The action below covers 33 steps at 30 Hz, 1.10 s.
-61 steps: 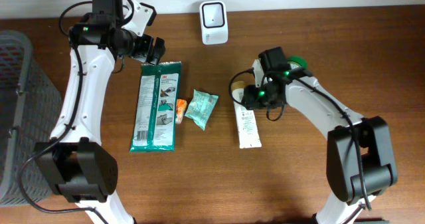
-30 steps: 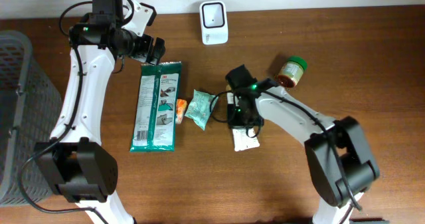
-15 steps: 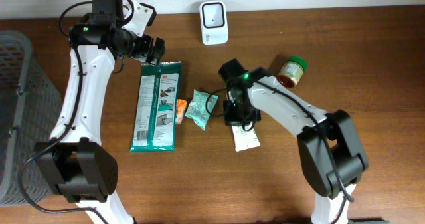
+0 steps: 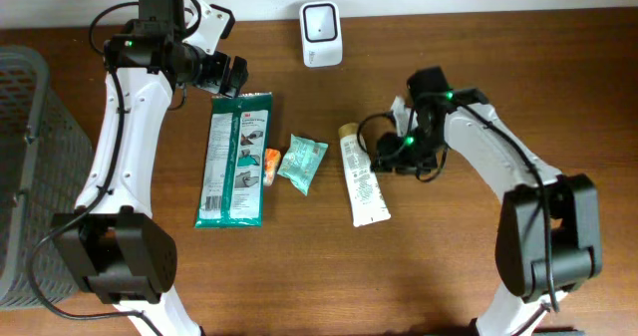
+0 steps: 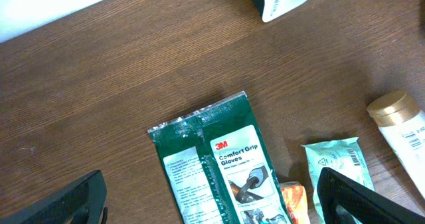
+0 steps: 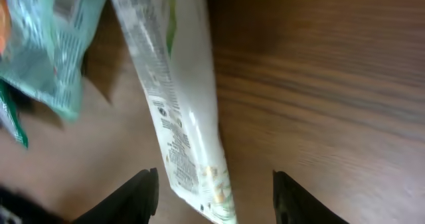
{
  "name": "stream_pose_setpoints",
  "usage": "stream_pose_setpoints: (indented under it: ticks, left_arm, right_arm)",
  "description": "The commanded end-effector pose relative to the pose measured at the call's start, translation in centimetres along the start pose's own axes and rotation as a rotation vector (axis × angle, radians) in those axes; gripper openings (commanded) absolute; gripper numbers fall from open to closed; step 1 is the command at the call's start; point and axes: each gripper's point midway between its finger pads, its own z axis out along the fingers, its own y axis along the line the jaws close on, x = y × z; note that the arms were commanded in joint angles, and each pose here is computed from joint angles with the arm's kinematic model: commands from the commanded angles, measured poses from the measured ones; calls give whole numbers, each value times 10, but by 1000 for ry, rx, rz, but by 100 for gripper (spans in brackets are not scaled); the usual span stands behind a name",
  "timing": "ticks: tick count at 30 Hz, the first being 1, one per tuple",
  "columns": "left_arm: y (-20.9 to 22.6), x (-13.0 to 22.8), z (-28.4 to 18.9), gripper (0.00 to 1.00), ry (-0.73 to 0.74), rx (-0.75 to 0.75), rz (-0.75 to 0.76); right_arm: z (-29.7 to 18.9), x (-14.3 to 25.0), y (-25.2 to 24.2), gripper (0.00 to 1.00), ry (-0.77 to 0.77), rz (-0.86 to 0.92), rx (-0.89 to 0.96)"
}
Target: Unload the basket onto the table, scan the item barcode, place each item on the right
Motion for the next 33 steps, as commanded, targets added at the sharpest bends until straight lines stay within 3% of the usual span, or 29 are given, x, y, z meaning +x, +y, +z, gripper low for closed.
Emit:
stream_pose_setpoints:
  ticks: [1, 18, 20, 24, 26, 33]
  left_arm:
    - [3, -14, -21, 99, -54, -18, 12]
    - [3, -13, -21, 99, -53, -18, 12]
    - [3, -14, -21, 99, -54, -18, 12]
    - [3, -13, -21, 99, -53, -18, 12]
    - [3, -13, -21, 99, -53, -18, 12]
    - [3, -13, -21, 99, -53, -18, 12]
  right_arm:
    - [21, 14, 8, 54, 36, -89, -120]
    - [72, 23, 7, 53, -18, -48, -228]
    - [80, 25, 3, 47, 2, -11, -226]
    - [77, 19, 0, 16, -9, 26, -234]
    - [73, 14, 1, 7, -23, 37, -255]
    - [38, -7, 31, 4, -93, -39, -411]
